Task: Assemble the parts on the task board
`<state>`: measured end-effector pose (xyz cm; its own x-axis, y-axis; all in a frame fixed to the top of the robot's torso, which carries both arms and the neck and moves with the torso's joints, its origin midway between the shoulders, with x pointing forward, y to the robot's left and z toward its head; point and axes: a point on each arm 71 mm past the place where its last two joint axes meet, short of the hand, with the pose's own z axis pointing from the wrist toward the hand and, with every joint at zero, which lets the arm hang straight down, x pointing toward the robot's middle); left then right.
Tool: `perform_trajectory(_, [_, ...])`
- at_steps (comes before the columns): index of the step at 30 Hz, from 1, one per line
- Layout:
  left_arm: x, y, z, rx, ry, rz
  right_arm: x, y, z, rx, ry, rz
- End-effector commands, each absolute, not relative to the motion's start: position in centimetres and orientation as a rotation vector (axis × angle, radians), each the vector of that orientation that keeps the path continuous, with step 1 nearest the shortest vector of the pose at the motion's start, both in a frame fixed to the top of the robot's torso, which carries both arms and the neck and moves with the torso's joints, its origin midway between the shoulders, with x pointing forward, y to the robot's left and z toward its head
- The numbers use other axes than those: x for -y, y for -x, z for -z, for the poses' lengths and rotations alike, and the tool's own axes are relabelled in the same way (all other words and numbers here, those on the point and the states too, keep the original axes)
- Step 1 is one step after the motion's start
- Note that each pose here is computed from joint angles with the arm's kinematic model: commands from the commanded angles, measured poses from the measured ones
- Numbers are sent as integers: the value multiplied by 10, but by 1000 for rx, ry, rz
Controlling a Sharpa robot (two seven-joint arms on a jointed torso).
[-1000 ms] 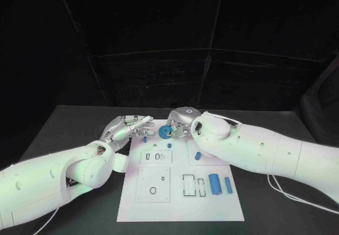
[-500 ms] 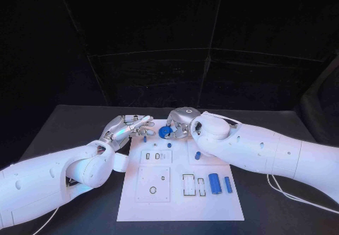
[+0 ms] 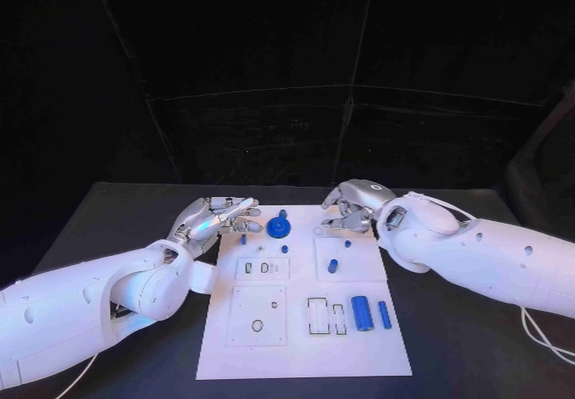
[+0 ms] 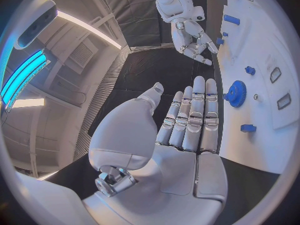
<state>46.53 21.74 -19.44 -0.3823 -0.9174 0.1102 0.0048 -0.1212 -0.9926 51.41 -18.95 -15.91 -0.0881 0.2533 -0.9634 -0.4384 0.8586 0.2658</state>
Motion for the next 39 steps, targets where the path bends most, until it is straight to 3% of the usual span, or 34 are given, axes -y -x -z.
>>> perform_trajectory(1, [-216, -465, 193, -1416, 1054, 1614, 207, -512, 156, -1561, 58, -770])
perform_trajectory(8, [-215, -466, 194, -1417, 1053, 1619, 250, -517, 159, -1584, 20, -756])
perform_trajectory(17, [-214, -467, 195, -1418, 1053, 1617, 280, -522, 166, -1596, -4, -717])
perform_trajectory(39, [-214, -468, 198, -1425, 1056, 1614, 284, -523, 197, -1650, -23, -706])
